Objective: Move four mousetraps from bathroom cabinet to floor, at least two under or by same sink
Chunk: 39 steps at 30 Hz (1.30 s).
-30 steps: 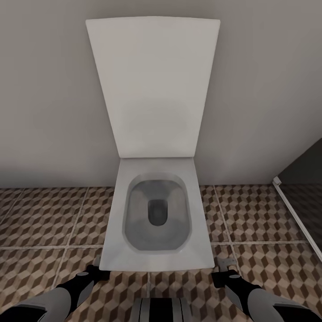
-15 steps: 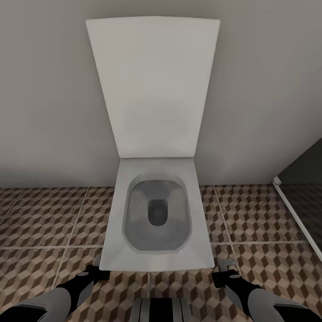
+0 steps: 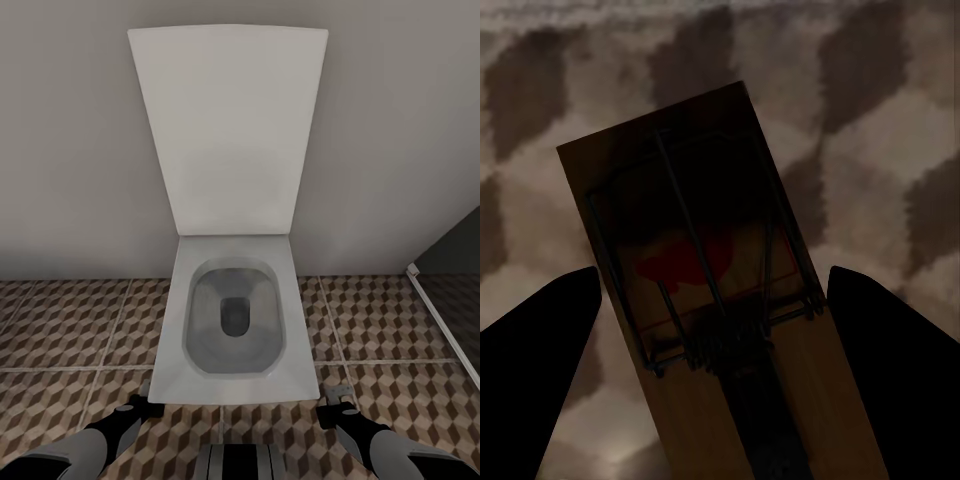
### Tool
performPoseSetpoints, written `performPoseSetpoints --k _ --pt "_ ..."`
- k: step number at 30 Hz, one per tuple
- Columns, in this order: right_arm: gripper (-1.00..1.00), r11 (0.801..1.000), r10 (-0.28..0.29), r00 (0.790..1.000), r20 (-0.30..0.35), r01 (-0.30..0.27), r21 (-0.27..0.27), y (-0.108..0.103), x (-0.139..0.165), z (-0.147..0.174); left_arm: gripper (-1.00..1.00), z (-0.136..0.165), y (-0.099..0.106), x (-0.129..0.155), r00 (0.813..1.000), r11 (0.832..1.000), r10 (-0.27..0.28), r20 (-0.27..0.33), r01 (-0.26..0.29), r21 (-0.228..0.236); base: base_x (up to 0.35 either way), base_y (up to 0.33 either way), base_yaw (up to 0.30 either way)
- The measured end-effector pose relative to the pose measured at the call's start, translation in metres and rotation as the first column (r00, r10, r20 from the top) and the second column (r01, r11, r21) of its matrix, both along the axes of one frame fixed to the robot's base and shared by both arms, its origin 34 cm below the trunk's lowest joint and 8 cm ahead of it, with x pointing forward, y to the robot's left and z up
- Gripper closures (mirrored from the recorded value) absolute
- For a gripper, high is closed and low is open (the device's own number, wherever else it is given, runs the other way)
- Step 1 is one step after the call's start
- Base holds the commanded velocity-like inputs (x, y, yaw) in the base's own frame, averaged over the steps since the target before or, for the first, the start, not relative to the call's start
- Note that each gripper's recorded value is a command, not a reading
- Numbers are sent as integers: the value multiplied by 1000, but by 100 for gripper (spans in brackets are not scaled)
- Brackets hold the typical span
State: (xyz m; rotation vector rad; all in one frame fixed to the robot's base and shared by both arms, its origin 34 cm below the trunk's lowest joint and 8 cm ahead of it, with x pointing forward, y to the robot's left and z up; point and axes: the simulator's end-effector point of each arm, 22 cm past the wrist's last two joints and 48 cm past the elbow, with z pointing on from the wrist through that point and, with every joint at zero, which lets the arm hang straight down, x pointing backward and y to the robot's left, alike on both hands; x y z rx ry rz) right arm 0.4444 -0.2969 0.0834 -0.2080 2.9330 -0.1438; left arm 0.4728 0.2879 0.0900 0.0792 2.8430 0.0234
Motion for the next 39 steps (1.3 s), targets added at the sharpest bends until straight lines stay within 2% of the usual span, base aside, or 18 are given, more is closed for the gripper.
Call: performPoseSetpoints --k 9,16,39 --pt "100 1000 1 1000 0 -1 0 0 0 0 100 0 0 1 1000 1000 0 2 0 0 0 0 0" --pt "100 1000 2 1000 -29 -2 0 1 -12 -11 100 -11 1 -11 1000 1000 1 -27 -1 2 0 0 0" --pt "100 1000 3 1000 -29 -3 0 1 -12 -11 100 -11 3 -9 1000 1000 1 -19 -1 3 0 0 0"
